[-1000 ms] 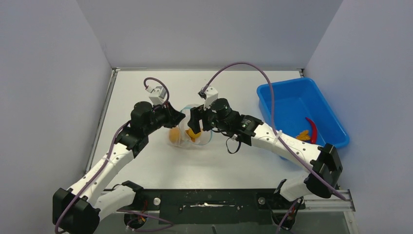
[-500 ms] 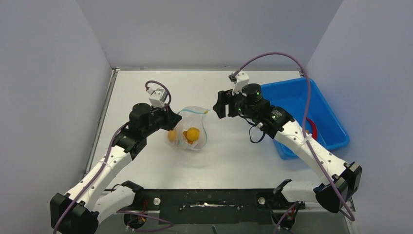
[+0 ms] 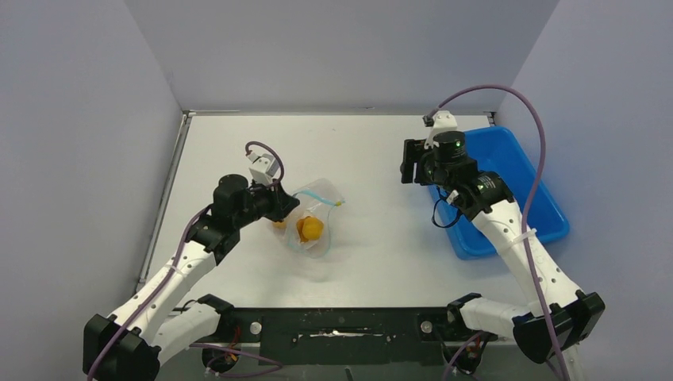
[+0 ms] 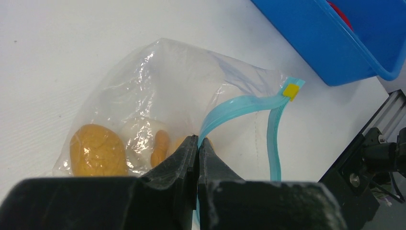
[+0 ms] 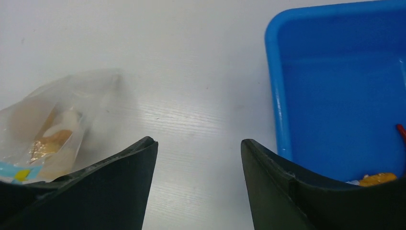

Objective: Place the food in the zip-top bag and seal the zipper
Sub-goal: Place the fake fruit in the zipper food storage bag, then pick up the fake vegetable from the bin.

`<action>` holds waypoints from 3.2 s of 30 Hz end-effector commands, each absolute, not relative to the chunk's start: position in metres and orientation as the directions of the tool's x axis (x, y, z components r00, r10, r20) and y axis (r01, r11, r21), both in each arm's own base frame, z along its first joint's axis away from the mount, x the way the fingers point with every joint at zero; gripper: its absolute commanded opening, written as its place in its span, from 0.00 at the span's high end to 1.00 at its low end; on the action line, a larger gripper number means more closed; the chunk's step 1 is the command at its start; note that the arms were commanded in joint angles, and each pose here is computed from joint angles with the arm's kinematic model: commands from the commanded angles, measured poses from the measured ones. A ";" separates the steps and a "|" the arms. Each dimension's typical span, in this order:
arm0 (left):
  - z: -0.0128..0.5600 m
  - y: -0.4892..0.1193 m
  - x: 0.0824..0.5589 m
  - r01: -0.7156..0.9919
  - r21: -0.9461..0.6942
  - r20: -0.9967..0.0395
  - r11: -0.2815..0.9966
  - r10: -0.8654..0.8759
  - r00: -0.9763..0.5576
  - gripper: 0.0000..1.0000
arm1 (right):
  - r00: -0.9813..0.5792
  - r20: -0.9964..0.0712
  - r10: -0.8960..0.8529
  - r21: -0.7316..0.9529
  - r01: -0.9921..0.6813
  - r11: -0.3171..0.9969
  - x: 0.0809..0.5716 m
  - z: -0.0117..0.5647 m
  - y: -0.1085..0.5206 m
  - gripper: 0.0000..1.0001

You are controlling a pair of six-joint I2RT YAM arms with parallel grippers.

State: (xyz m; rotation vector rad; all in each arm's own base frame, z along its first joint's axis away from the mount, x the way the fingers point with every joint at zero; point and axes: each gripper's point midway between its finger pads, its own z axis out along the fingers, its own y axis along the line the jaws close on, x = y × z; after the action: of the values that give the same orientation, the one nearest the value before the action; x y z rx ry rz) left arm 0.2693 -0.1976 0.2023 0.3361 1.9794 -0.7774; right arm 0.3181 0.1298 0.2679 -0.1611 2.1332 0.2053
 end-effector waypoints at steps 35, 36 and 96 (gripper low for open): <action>0.179 -0.220 0.246 0.704 -0.266 -0.941 0.658 -0.018 -0.339 1.00 | -0.503 -0.701 0.505 0.156 0.583 0.797 0.345 0.112 -0.125 0.42; 0.179 -0.222 0.245 0.716 -0.255 -0.945 0.650 -0.011 -0.326 1.00 | -0.512 -0.710 0.483 0.131 0.579 0.805 0.346 0.109 -0.129 0.42; 0.143 -0.226 0.241 0.673 -0.173 -0.940 0.719 0.084 -0.331 1.00 | -0.608 -0.623 0.492 -0.208 0.735 0.646 0.346 0.043 -0.161 0.77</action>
State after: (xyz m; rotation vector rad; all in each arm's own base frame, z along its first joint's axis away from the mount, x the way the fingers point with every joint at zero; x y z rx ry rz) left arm 0.2314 -0.2229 0.1287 0.6078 1.8889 -0.6836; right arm 0.3389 -0.1542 0.0270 0.9519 2.4291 -0.5922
